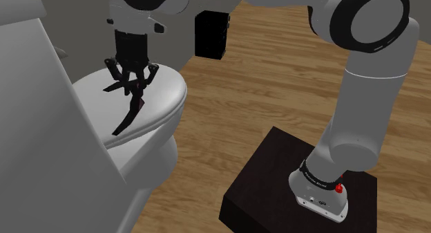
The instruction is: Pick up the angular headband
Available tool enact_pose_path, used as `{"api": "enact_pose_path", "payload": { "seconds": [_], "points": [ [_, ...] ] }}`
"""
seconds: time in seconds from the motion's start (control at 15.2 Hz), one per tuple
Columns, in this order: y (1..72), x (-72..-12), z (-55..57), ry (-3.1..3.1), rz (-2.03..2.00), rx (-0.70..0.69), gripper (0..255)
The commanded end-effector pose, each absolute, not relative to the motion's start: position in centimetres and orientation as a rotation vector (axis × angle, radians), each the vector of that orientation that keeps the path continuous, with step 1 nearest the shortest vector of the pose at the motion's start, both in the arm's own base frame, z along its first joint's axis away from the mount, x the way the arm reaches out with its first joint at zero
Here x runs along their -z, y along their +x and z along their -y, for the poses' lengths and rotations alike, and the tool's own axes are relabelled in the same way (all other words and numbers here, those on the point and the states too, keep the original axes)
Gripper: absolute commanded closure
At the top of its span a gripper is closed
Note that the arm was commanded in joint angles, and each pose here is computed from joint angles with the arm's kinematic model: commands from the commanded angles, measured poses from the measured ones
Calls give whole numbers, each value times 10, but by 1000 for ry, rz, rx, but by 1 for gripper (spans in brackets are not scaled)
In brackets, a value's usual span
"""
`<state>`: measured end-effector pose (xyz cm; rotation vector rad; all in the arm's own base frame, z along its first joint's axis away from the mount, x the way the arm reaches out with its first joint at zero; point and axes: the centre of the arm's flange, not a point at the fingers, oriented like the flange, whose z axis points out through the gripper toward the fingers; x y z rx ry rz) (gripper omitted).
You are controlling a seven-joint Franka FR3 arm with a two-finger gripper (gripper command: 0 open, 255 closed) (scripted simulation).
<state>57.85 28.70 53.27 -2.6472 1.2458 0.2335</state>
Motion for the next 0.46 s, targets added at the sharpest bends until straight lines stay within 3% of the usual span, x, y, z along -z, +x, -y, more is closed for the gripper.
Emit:
{"api": "enact_pose_path", "payload": {
  "seconds": [0.0,0.4],
  "points": [
    [579,-543,-287,-2647,-1246,-234,255],
    [579,-565,-287,-2647,-1246,-234,255]
  ]
}}
